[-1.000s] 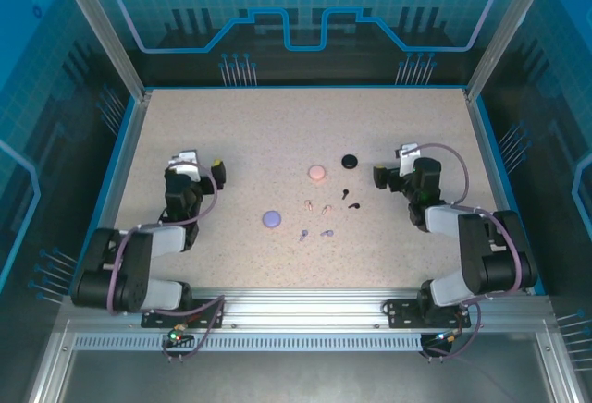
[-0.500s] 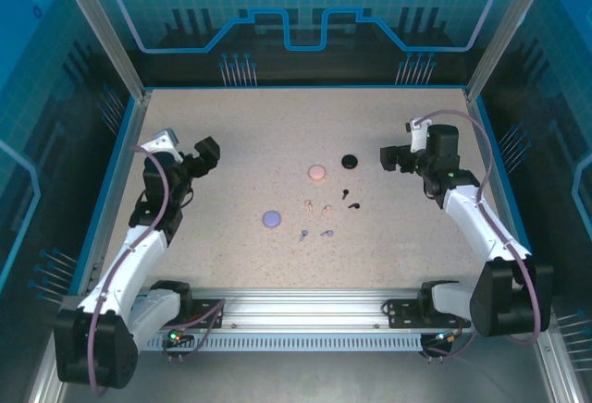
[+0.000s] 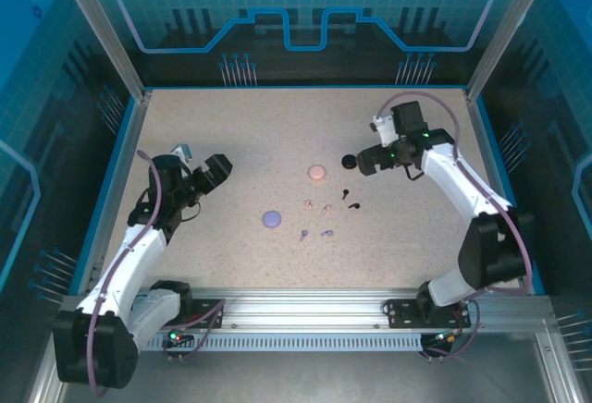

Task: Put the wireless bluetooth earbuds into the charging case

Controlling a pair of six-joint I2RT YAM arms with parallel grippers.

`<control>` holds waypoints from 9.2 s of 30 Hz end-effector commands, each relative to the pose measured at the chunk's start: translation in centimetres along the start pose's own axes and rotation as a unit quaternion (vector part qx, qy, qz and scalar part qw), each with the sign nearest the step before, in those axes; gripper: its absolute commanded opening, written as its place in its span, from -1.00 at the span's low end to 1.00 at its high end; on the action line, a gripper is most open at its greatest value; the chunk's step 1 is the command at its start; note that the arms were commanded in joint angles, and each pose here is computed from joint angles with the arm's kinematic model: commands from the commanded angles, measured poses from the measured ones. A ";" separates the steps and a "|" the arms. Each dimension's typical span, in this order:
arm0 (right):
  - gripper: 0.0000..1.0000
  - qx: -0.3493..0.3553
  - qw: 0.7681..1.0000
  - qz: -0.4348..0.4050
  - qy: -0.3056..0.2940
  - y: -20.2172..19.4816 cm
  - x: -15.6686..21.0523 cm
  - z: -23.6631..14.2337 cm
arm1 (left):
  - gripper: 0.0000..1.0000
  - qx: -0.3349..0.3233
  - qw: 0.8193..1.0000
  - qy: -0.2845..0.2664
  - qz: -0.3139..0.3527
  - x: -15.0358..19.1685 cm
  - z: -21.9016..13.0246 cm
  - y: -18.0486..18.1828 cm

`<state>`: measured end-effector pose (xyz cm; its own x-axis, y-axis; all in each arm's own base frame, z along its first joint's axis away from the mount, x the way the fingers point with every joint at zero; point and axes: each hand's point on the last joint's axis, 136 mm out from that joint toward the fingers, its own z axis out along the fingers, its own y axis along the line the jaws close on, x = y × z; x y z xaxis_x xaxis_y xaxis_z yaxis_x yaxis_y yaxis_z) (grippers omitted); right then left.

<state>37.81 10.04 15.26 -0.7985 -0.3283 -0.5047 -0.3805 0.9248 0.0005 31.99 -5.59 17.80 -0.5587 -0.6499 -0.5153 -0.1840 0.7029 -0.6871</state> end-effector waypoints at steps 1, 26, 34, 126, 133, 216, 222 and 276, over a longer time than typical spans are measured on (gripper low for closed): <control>1.00 -0.016 0.998 -0.048 0.047 1.1 0.2 1.7 | 0.98 0.012 1.000 0.015 -0.012 0.0 -0.3 -1.0; 0.72 -0.022 0.976 -0.132 0.174 2.8 -1.6 15.1 | 0.98 0.002 1.000 0.012 -0.013 -0.1 -0.4 -0.7; 0.66 -0.043 0.972 -0.142 0.181 3.3 -2.0 15.8 | 0.98 -0.006 1.000 0.018 -0.014 0.2 0.2 -0.1; -0.01 -0.102 0.915 -0.261 -0.291 14.8 1.8 -10.2 | 0.62 0.331 0.860 0.336 0.195 17.2 0.3 -24.7; -0.02 -0.109 0.913 -0.262 -0.292 15.3 1.5 -10.0 | 0.46 0.343 0.846 0.359 0.195 18.5 0.4 -25.2; 0.44 -0.465 0.810 -0.272 -0.231 20.3 1.4 -15.1 | -0.54 0.414 0.823 0.092 0.378 14.8 -5.0 -23.2; 0.06 -0.482 0.804 -0.273 -0.214 20.9 1.3 -14.8 | -0.55 0.416 0.821 0.093 0.381 14.9 -5.0 -23.2; 0.68 -0.371 0.847 -0.238 -0.296 18.0 2.0 -18.0 | -0.74 0.493 0.763 0.007 0.418 15.1 -5.8 -24.4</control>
<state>20.37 23.06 28.62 -0.1930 -0.3287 -0.9245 -0.9708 0.2008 0.1313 23.49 -30.95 26.73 -0.3105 0.0030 -0.9506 0.8986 0.3270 -0.2925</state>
